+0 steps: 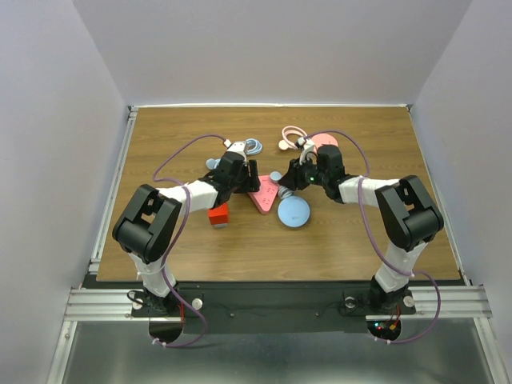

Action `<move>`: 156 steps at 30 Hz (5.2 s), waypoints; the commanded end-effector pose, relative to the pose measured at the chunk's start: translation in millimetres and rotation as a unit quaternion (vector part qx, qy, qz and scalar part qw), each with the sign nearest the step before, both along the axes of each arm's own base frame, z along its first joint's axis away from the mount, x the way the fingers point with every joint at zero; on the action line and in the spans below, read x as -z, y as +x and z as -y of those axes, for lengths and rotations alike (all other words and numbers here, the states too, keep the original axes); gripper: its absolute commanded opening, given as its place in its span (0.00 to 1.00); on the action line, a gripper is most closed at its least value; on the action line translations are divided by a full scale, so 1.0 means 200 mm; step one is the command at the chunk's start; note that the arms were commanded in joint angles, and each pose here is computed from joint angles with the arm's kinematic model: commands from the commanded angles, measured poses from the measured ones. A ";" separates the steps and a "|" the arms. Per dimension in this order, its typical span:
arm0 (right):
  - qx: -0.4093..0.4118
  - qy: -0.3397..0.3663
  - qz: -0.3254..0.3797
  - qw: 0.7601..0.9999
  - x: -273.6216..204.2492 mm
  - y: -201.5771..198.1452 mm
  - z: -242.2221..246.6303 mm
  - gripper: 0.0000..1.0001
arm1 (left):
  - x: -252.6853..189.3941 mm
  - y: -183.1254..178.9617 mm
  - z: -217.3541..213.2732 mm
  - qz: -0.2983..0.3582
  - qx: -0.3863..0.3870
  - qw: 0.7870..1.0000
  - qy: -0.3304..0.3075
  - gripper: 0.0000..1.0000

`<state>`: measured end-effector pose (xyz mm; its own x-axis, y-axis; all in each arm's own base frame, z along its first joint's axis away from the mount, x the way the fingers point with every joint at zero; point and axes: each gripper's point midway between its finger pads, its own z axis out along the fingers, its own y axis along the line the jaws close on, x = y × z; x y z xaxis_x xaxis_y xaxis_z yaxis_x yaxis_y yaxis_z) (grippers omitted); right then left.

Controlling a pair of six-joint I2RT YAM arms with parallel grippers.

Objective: Insert the plug

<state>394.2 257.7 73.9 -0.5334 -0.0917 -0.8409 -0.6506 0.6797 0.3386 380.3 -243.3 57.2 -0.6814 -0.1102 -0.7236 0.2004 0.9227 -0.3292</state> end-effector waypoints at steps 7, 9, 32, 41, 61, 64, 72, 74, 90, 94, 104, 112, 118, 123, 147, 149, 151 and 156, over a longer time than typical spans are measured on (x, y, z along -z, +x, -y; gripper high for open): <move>0.031 -0.083 -0.050 0.995 0.25 -0.08 0.14 0.00 | -0.02 0.04 -0.06 0.000 -0.008 1.000 0.022 0.71; 0.031 -0.088 -0.060 0.994 0.28 -0.10 0.15 0.00 | -0.02 0.04 -0.07 0.001 -0.010 1.000 0.023 0.71; 0.040 -0.098 -0.109 0.988 0.37 -0.22 0.20 0.00 | -0.45 0.09 0.29 0.082 0.041 0.993 -0.080 0.72; 0.040 -0.096 -0.109 0.989 0.37 -0.23 0.19 0.00 | -0.33 0.09 0.45 0.062 0.064 0.993 -0.084 0.73; 0.053 -0.099 -0.113 0.987 0.37 -0.27 0.22 0.00 | -0.11 0.07 0.38 0.036 0.030 0.999 -0.028 0.51; 0.060 -0.100 -0.120 0.986 0.38 -0.27 0.22 0.00 | -0.06 0.05 0.39 0.031 0.031 0.999 -0.010 0.50; 0.065 -0.098 -0.127 0.985 0.37 -0.30 0.21 0.13 | 0.08 -0.01 0.36 0.006 0.030 0.999 0.027 0.47; 0.069 -0.092 -0.122 0.986 0.34 -0.29 0.21 0.27 | 0.12 -0.03 0.35 -0.004 0.031 0.999 0.032 0.46; 0.144 -0.036 -0.063 0.987 -0.01 -0.19 0.23 0.70 | 0.28 -0.12 0.29 -0.043 0.031 0.997 0.053 0.41; 0.155 -0.006 -0.054 0.986 -0.07 -0.17 0.21 0.68 | 0.30 -0.14 0.27 -0.047 0.031 0.997 0.054 0.41; 0.168 0.064 -0.025 0.983 -0.21 -0.08 0.15 0.52 | 0.33 -0.18 0.26 -0.055 0.034 0.996 0.054 0.36; 0.163 0.058 -0.033 0.984 -0.16 -0.01 0.10 0.45 | 0.34 -0.19 0.26 -0.059 0.038 0.996 0.054 0.34; 0.160 0.061 -0.034 0.985 -0.13 0.01 0.09 0.43 | 0.34 -0.19 0.26 -0.060 0.039 0.996 0.054 0.34; 0.154 0.056 -0.036 0.986 -0.11 0.01 0.08 0.33 | 0.35 -0.19 0.27 -0.062 0.041 0.996 0.053 0.33; 0.135 -0.046 -0.131 0.981 0.26 -0.21 0.05 0.00 | 0.52 -0.28 0.20 -0.118 0.048 0.987 0.094 0.11; 0.140 -0.051 -0.135 0.980 0.28 -0.23 0.04 0.00 | 0.53 -0.29 0.19 -0.123 0.047 0.986 0.101 0.10; 0.142 -0.051 -0.141 0.978 0.29 -0.26 0.03 0.00 | 0.54 -0.30 0.18 -0.124 0.046 0.986 0.103 0.09; 0.145 -0.065 -0.149 0.976 0.33 -0.30 0.03 0.00 | 0.57 -0.33 0.16 -0.136 0.053 0.983 0.115 0.03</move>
<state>384.7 246.3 64.2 -0.6250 0.1177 -0.7717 -0.3314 0.8551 0.3988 397.7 -337.8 69.8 -0.5992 -0.1734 -0.7816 0.2863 0.8653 -0.4115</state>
